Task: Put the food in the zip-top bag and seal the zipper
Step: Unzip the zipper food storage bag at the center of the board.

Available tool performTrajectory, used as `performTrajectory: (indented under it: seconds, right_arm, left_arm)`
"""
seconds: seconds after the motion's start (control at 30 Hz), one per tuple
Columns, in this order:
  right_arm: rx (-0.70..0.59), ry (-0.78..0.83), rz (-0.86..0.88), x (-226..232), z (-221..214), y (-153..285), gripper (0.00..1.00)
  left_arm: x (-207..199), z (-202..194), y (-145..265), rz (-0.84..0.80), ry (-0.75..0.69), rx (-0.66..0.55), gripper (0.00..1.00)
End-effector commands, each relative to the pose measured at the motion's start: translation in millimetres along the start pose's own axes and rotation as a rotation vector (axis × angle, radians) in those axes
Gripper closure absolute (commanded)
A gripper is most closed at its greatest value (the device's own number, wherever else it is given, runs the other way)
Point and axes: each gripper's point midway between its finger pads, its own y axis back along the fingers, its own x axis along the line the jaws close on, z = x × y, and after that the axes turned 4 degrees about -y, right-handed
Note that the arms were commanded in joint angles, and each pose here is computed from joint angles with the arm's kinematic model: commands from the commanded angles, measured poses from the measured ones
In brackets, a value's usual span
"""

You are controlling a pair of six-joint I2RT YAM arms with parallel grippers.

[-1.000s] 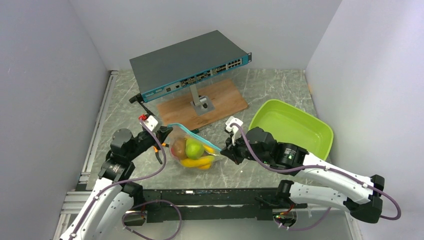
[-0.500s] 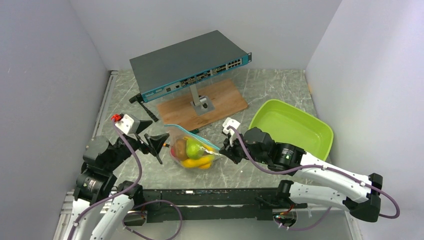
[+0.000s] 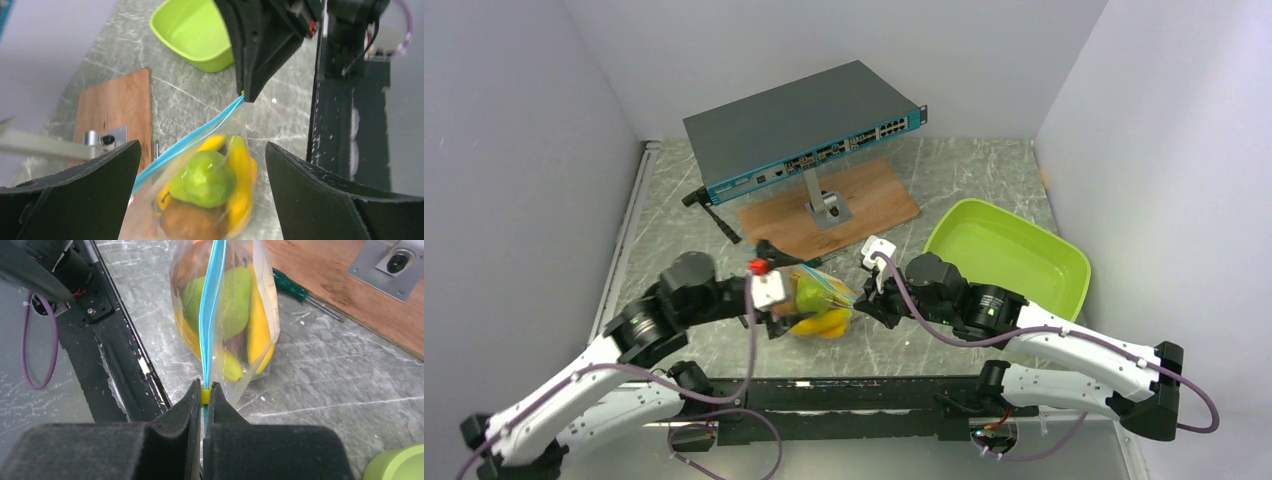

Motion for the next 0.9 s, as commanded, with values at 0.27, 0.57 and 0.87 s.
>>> performTrajectory:
  seconds: [0.27,0.57,0.87]
  right_arm:
    - [-0.097,0.046,0.091,17,27,5,1.0]
    - [-0.169,0.046,0.055,10,34,6,0.71]
    - [-0.347,0.032,-0.077,-19,33,17,0.43]
  left_arm:
    - [1,-28,-73,-0.06,-0.396,0.091,0.14]
    - [-6,-45,-71,-0.098,-0.386,0.152,0.89]
    - [-13,-36,-53,-0.07,-0.368,0.053,1.0]
